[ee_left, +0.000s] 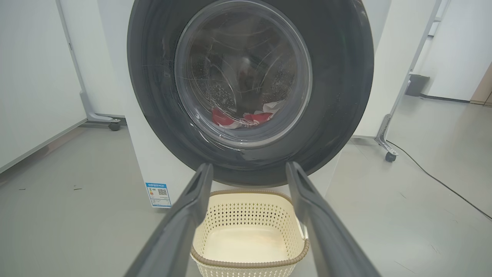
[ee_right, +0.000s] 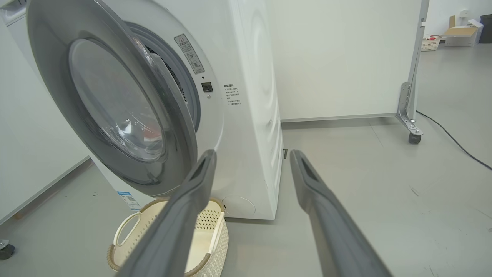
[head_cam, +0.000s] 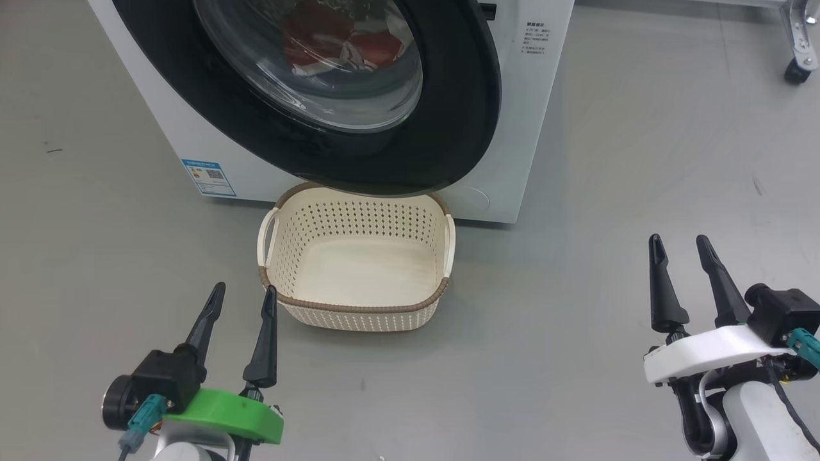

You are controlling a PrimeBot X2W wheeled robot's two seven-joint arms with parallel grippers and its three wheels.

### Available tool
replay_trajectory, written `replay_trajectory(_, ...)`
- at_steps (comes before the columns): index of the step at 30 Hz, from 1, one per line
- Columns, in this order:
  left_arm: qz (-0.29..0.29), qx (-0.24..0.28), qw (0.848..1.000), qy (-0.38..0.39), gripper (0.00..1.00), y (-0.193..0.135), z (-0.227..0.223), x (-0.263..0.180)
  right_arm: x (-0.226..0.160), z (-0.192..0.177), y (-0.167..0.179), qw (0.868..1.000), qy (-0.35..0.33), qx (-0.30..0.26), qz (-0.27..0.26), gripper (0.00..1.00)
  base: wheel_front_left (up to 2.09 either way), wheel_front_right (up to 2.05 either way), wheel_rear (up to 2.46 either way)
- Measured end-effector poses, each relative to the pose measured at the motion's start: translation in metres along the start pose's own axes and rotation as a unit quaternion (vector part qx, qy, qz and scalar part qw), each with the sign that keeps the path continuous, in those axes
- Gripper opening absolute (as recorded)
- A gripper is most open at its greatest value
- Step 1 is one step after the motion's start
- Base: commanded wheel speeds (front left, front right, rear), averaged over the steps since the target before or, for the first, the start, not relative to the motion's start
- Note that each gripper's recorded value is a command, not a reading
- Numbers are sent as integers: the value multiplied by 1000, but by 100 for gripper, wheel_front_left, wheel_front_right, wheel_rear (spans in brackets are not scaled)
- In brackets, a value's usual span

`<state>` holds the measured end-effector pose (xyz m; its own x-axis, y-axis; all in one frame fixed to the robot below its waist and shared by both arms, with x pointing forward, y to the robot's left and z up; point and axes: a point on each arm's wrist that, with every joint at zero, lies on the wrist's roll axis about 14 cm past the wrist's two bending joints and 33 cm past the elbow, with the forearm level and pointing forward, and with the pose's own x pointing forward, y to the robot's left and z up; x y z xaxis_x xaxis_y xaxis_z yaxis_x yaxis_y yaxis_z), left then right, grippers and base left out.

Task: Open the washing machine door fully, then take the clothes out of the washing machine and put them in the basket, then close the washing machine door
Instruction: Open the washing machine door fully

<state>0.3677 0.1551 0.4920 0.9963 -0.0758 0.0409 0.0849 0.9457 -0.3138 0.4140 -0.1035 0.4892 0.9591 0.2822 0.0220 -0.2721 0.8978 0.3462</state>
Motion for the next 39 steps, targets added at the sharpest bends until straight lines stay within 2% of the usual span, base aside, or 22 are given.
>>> replay_trajectory(13, -2, -3, 999, 35, 100, -1, -23, 6, 32, 3, -8, 1000, -2, -9, 16, 100, 0, 0, 0)
replay_trajectory(24, -7, -6, 999, 47, 100, -2, -32, 19, 82, 13, -13, 999, -5, 28, 24, 100, 0, 0, 0)
replay_trajectory(33, 8, -17, 999, 51, 100, 10, -35, 27, 134, 24, -8, 992, -2, 120, 38, 100, 0, 0, 0)
replay_trajectory(39, 15, -18, 998, 55, 100, 15, -38, 29, 159, 13, -8, 974, 23, 225, 30, 100, 0, 0, 0)
